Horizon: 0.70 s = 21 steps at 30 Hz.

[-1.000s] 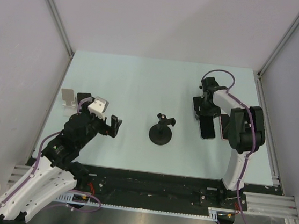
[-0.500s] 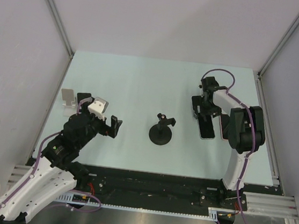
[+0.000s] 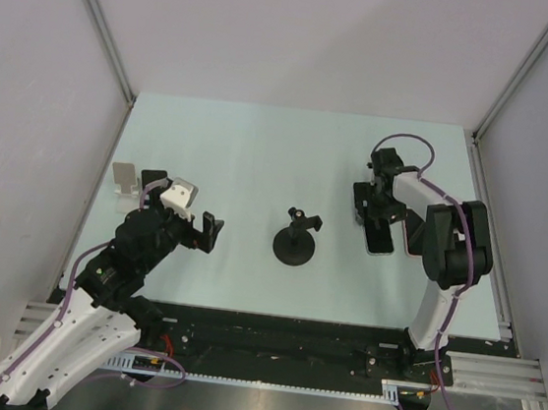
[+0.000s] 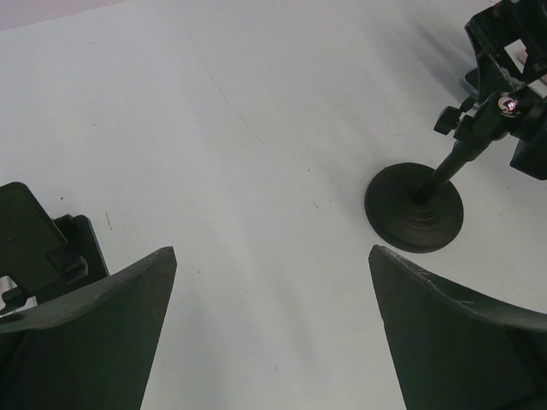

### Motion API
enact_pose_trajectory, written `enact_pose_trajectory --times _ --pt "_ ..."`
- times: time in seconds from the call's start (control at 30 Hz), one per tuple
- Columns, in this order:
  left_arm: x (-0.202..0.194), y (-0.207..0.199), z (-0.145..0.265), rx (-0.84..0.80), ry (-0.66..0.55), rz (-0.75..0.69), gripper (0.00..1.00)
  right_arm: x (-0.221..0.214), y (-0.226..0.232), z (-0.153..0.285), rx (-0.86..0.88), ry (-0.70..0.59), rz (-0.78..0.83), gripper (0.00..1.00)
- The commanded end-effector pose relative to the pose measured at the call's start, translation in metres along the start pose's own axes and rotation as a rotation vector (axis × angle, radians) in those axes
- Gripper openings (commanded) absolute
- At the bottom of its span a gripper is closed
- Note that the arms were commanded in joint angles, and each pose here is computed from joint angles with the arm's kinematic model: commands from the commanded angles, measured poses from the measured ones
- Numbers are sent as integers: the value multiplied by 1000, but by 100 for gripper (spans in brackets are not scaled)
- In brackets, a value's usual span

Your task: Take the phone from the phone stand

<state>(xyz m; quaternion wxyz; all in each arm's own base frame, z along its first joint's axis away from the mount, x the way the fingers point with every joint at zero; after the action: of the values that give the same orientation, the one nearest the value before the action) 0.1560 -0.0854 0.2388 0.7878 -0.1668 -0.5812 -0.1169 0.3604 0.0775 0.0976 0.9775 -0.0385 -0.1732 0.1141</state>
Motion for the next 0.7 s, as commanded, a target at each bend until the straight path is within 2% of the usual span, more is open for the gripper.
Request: enact_pose_trajectory --times 0.0,0.13,0.27,0.37,0.67 --pt "7 -1 1 -24 -45 -1 100 -8 -1 16 12 -20 -30 87" --pt "7 -2 1 -29 -44 -1 100 -15 -6 15 2 -13 -30 79" --pt "7 -2 1 -29 -44 -1 100 -14 -15 17 -8 -22 -36 62" --pt "8 -2 1 -30 -48 -1 100 -15 -24 14 -25 -24 -37 54" --pt "7 -2 1 -33 -42 -3 100 -15 -42 16 -60 -30 -71 54"
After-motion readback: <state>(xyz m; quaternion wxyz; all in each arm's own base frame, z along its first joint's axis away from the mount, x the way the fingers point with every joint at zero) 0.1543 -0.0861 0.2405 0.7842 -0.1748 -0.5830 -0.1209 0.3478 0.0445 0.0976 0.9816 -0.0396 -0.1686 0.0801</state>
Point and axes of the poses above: each gripper's point midway between its finger pads, its own z axis back along the fingers, its own y axis along the line the jaws close on, x = y × z, the point moved 8 cm from there along z, back along the fingers, and after that the axes turned 6 degrees about z, right-handed, at the moved point
